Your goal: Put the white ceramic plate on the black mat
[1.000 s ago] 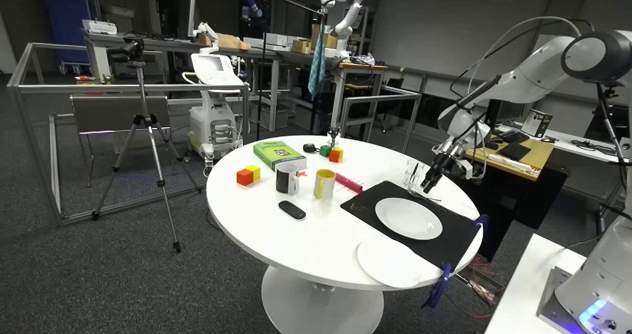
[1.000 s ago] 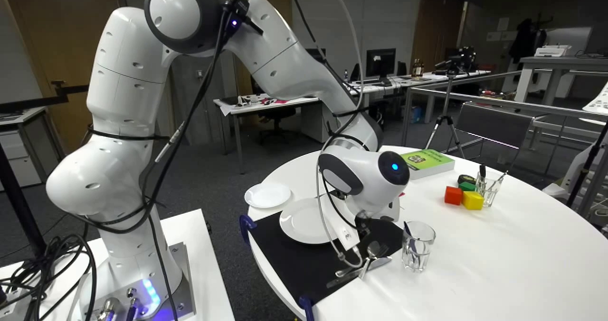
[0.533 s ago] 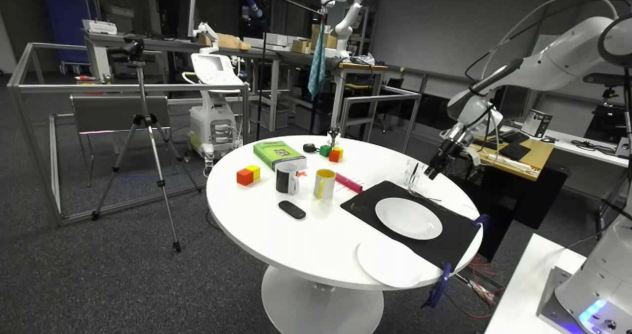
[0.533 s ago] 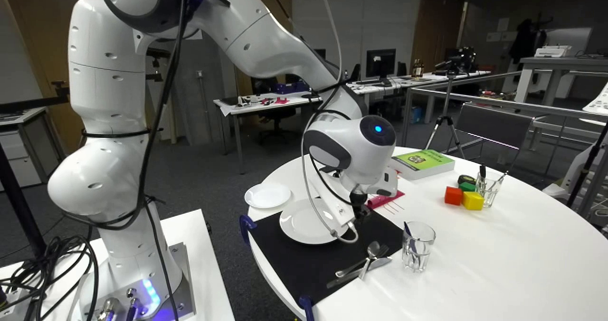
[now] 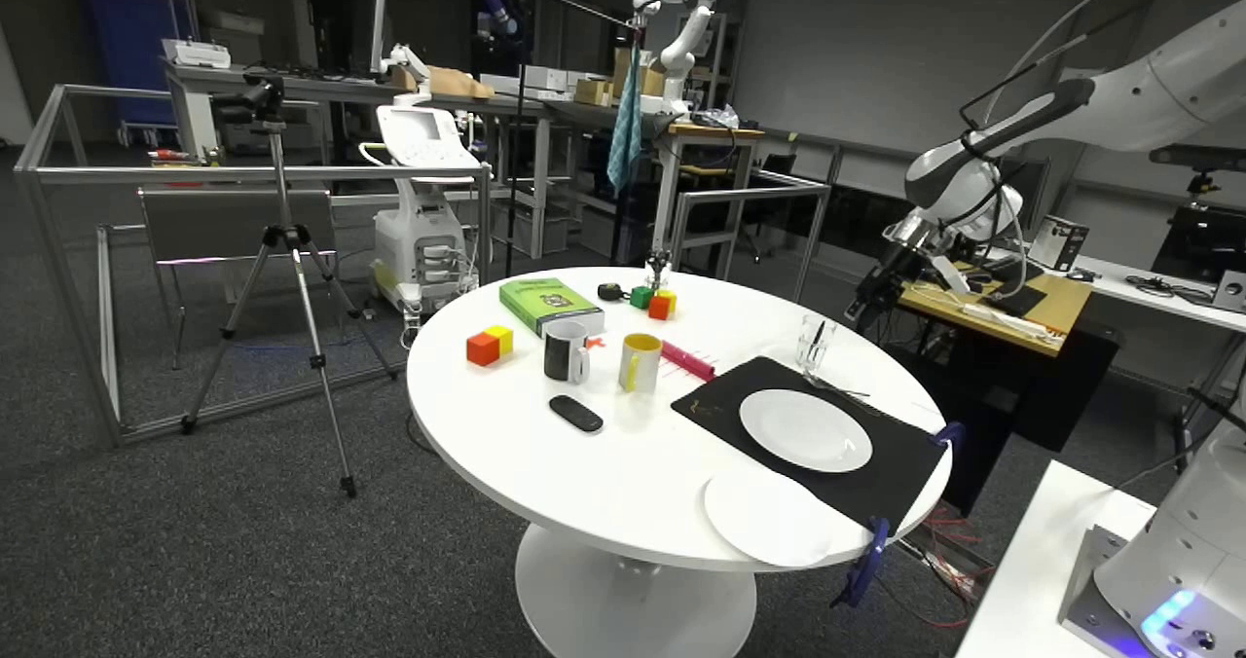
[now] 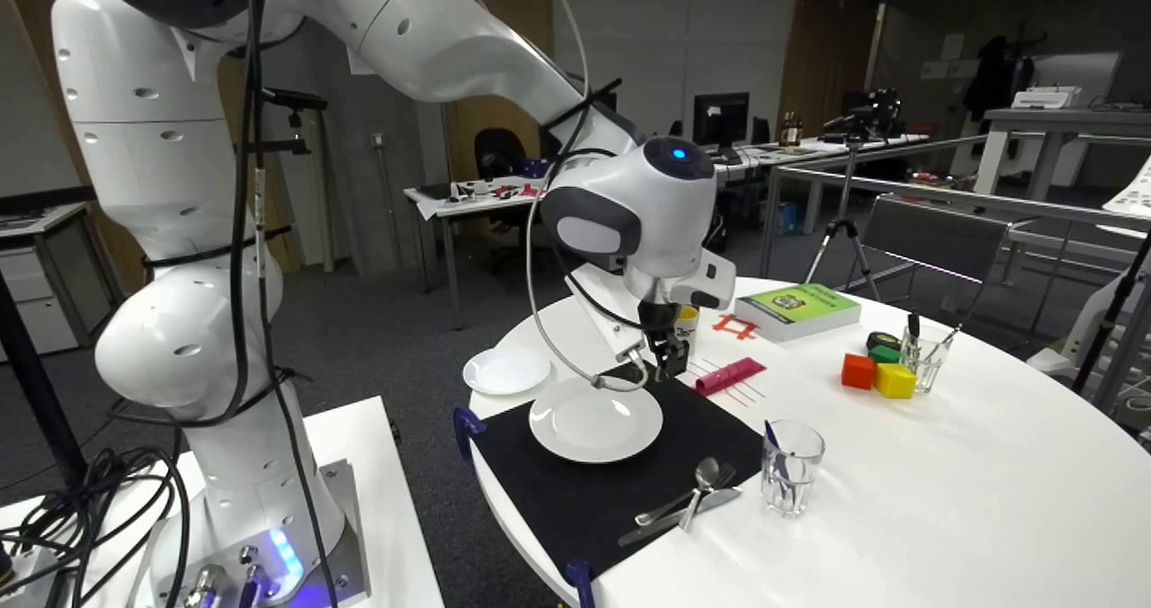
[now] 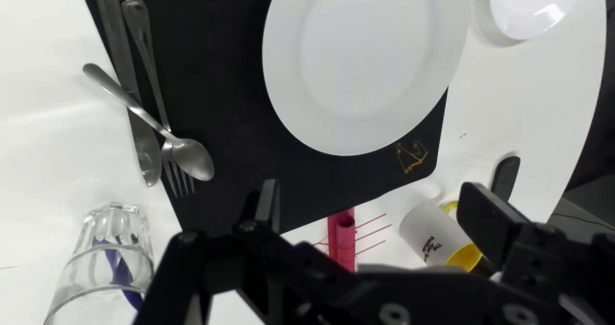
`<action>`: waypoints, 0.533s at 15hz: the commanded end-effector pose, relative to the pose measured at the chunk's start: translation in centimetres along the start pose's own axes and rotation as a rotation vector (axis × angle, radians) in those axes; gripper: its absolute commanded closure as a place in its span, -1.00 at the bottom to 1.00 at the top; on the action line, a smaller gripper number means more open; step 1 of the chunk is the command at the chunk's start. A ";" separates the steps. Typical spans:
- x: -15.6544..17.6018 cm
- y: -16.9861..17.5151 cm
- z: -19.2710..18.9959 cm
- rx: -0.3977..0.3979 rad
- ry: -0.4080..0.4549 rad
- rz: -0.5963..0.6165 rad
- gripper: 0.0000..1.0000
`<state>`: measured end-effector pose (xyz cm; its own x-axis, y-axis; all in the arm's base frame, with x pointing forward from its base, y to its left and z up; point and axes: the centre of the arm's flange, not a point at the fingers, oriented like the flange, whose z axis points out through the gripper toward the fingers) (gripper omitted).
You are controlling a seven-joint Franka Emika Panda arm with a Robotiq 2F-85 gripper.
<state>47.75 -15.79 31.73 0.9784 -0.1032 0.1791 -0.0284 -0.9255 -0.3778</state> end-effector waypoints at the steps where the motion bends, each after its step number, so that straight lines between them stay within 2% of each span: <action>1: -0.9 -4.3 -3.3 -0.067 0.015 0.015 -1.00; 8: 0.7 -10.1 -4.1 -0.239 -0.056 -0.005 -1.00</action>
<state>48.09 -10.02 38.00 0.9850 -0.0913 0.1466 -0.0601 -0.9771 -0.2042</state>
